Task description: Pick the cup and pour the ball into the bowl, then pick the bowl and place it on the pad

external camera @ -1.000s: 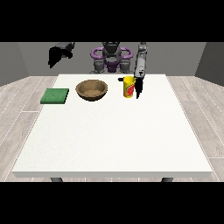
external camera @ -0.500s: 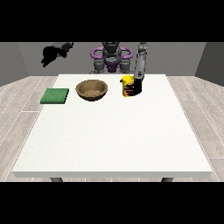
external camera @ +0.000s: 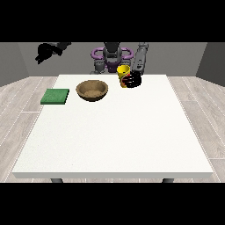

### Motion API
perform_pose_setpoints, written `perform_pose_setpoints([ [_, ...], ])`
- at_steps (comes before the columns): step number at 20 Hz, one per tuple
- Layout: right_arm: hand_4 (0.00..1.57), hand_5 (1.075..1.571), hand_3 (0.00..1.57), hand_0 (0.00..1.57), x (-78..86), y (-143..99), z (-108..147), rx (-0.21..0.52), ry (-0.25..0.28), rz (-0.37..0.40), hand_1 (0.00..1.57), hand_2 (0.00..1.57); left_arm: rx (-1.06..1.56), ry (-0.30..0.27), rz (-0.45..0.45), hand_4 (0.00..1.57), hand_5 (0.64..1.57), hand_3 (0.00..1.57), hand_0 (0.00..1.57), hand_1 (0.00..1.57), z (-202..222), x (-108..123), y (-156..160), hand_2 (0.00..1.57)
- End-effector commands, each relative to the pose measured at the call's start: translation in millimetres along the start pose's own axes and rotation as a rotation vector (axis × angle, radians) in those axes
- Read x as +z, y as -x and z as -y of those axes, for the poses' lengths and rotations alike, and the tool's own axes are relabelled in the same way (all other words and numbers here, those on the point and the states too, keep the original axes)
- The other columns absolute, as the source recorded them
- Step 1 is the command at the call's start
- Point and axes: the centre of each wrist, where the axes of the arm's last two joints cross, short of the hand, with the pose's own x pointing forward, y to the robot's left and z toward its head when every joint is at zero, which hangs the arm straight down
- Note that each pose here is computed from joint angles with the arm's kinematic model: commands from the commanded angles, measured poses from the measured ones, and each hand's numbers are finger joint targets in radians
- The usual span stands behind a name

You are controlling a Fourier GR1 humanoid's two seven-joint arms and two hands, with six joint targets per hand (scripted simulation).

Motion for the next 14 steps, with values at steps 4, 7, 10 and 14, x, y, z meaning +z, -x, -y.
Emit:
perform_pose_setpoints([
  [4, 0.55, 1.570, 0.68, 0.00, 4.6, 16.3, 15.0, -0.011, -0.007, -0.013, 0.00, 0.37, -0.241, 0.039, 0.041, 1.32, 1.212, 1.57, 1.36, 1.36, 2.2, -46.6, -29.2, 1.57],
  [7, 0.55, 1.569, 0.66, 0.00, -9.5, -6.9, 29.9, -0.006, -0.015, 0.034, 0.00, 0.34, -0.291, 0.004, 0.041, 1.36, 1.233, 1.57, 1.37, 1.37, -3.9, -61.3, -35.6, 1.57],
  [10, 0.54, 1.569, 0.66, 0.00, -11.4, -17.4, 15.3, -0.030, -0.049, 0.064, 0.00, 0.33, -0.339, -0.036, 0.076, 1.36, 1.233, 1.57, 1.37, 1.37, -24.0, -63.6, -28.8, 1.57],
  [14, 0.54, 1.568, 0.69, 0.00, -19.4, -18.4, 25.0, -0.023, -0.058, 0.095, 0.00, 0.35, -0.538, 0.005, 0.127, 1.49, 1.267, 1.57, 1.40, 1.40, -11.7, -81.6, -43.9, 1.57],
])
